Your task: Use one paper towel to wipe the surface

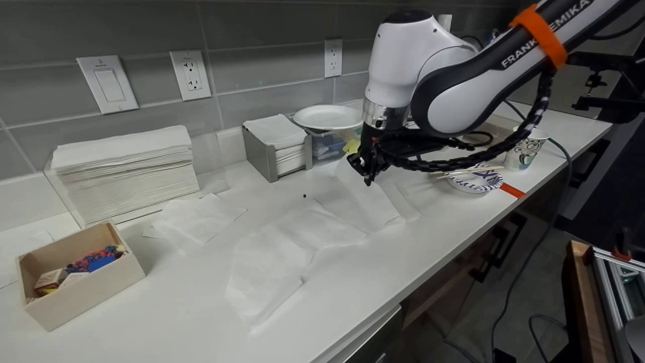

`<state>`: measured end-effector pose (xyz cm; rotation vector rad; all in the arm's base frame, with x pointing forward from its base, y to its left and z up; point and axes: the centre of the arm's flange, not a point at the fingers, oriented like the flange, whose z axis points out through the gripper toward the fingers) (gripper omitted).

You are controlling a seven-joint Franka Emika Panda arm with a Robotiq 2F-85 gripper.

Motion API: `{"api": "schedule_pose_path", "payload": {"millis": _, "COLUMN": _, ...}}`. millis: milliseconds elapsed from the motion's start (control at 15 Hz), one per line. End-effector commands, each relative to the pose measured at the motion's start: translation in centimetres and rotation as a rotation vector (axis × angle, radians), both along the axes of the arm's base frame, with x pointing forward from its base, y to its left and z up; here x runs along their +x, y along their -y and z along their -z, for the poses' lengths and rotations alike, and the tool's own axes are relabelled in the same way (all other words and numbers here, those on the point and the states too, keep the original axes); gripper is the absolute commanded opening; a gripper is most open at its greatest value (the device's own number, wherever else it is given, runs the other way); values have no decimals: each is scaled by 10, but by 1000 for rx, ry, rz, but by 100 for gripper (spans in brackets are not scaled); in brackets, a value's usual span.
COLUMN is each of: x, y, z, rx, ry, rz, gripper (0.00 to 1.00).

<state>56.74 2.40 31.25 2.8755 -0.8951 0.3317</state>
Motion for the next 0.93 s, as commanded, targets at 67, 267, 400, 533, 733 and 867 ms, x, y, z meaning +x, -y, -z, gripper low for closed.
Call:
{"api": "schedule_pose_path", "payload": {"millis": 67, "x": 23, "y": 27, "z": 38, "rx": -33, "ry": 27, "rz": 88, "gripper": 0}}
{"api": "schedule_pose_path", "payload": {"millis": 267, "x": 25, "y": 40, "z": 56, "rx": -28, "ry": -9, "rz": 118, "gripper": 0}}
{"api": "schedule_pose_path", "payload": {"millis": 400, "x": 27, "y": 43, "z": 61, "rx": -14, "ry": -18, "rz": 124, "gripper": 0}}
{"api": "schedule_pose_path", "payload": {"millis": 533, "x": 27, "y": 44, "z": 63, "rx": -11, "ry": -33, "rz": 128, "gripper": 0}}
{"api": "schedule_pose_path", "payload": {"millis": 733, "x": 31, "y": 43, "z": 65, "rx": 29, "ry": -32, "rz": 146, "gripper": 0}}
{"api": "schedule_pose_path", "payload": {"millis": 867, "x": 36, "y": 37, "z": 68, "rx": 51, "ry": -22, "rz": 148, "gripper": 0}}
